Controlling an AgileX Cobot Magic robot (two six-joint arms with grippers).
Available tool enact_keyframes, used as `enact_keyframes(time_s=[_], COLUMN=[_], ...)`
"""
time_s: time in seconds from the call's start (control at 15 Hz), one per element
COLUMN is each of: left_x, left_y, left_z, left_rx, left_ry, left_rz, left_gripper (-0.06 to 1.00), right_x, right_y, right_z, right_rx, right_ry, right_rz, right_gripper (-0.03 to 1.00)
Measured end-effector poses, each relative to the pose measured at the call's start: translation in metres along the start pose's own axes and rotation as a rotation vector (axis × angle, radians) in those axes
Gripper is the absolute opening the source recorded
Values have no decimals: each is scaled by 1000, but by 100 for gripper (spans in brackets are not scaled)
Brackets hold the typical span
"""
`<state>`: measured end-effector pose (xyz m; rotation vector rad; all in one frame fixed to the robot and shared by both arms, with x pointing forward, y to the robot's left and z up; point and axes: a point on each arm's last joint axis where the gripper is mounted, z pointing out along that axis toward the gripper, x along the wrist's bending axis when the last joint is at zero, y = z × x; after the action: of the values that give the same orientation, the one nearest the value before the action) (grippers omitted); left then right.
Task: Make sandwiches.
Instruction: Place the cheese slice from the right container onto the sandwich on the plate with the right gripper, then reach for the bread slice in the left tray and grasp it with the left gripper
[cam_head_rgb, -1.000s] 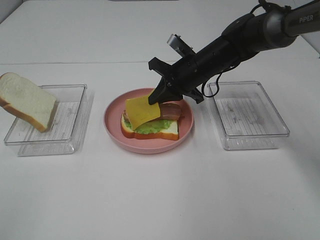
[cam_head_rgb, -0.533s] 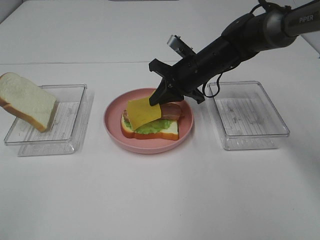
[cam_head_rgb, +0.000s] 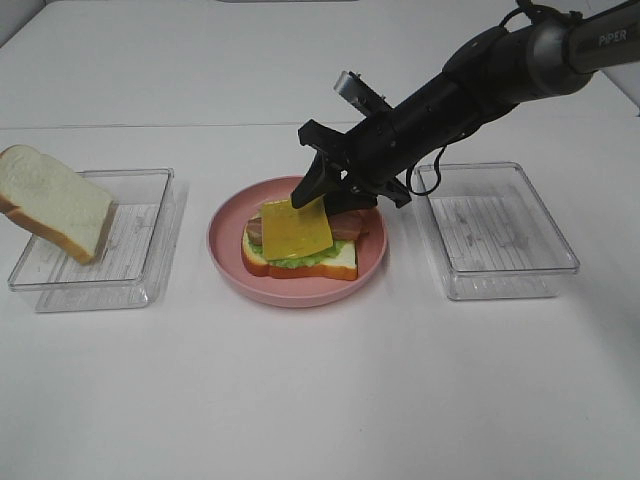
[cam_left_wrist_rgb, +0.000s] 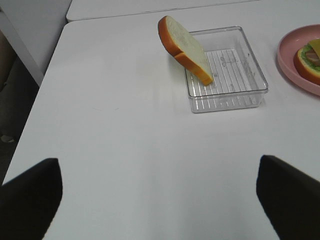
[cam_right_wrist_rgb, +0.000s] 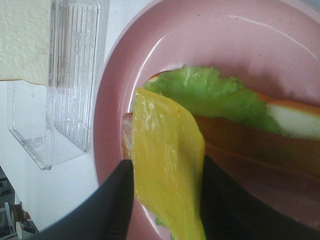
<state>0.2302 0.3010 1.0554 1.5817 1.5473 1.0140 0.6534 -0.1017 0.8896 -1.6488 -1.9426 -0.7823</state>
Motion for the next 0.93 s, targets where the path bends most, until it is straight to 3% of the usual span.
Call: enact_keyframes(time_s=[0.27, 0.67, 0.87, 0.93], left_x=[0, 0, 0, 0], left_y=[0, 0, 0, 0], left_z=[0, 0, 0, 0], left_rx=[0, 0, 0, 0], left_ry=[0, 0, 0, 0], left_rz=[0, 0, 0, 0], left_gripper=[98, 98, 98, 98], right_x=[3, 25, 41, 49], right_y=[1, 3, 0, -4], right_z=[-5, -41, -79, -111], right_rx=[-7, -65, -119, -173], right_ry=[-9, -113, -260, -425], right_rz=[-18, -109, -126, -120], right_gripper=[63, 74, 92, 95])
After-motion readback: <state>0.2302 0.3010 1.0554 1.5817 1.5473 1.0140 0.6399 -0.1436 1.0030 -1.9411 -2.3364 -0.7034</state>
